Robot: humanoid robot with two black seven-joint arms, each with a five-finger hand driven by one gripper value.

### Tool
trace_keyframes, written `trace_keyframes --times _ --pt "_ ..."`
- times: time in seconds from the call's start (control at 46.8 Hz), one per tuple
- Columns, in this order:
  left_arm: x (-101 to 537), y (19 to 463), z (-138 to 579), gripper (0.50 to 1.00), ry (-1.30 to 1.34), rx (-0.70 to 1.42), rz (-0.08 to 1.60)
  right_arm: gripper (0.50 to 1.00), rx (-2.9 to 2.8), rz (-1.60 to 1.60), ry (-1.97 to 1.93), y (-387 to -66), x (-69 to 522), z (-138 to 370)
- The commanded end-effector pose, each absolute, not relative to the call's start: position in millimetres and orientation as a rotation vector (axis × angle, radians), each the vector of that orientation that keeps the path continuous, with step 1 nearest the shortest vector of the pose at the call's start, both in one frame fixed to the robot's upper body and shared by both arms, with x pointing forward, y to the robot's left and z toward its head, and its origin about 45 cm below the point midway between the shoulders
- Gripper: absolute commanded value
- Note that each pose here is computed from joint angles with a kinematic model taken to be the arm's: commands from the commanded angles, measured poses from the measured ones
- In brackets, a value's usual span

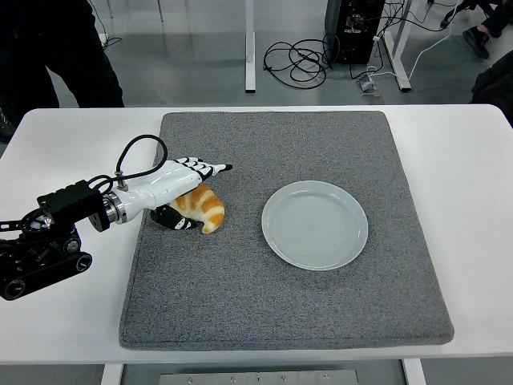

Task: Place the bread on the plate

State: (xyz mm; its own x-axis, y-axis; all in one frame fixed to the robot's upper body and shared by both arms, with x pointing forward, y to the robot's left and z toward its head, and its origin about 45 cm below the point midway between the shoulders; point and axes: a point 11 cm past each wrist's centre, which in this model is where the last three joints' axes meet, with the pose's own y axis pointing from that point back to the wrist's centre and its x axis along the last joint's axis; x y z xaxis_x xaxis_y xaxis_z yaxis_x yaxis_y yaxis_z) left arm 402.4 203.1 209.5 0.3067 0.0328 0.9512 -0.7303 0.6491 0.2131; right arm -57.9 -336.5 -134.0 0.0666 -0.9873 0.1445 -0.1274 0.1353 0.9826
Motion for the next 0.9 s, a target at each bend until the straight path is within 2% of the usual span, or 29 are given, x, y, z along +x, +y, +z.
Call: trace_keyframes --times 0.0,0.235,0.406,0.598,0.684,0.726,0.876 --pt "403 202 208 0.942 -1.159 0.724 0.569 1.0 1.227 -0.989 -1.304 -336 -58 -134" --pt "403 200 208 0.933 -1.16 0.721 0.566 1.0 1.227 -0.989 -1.304 -336 -58 -134" --pt "404 196 207 0.862 -1.158 0.717 0.565 1.0 1.227 -0.989 -1.304 -336 -58 -134" --pt "403 196 205 0.851 -1.157 0.718 0.563 1.0 1.227 -0.989 -1.304 -336 -58 -134" --pt "403 196 205 0.751 -1.157 0.719 0.564 1.0 1.227 -0.989 -1.304 -336 -58 -134" --pt "403 196 204 0.721 -1.155 0.718 0.561 1.0 1.227 -0.989 -1.304 -336 -58 -134" --pt "398 198 196 0.5 -1.141 0.731 0.546 1.0 1.227 -0.989 -1.304 -336 -58 -134"
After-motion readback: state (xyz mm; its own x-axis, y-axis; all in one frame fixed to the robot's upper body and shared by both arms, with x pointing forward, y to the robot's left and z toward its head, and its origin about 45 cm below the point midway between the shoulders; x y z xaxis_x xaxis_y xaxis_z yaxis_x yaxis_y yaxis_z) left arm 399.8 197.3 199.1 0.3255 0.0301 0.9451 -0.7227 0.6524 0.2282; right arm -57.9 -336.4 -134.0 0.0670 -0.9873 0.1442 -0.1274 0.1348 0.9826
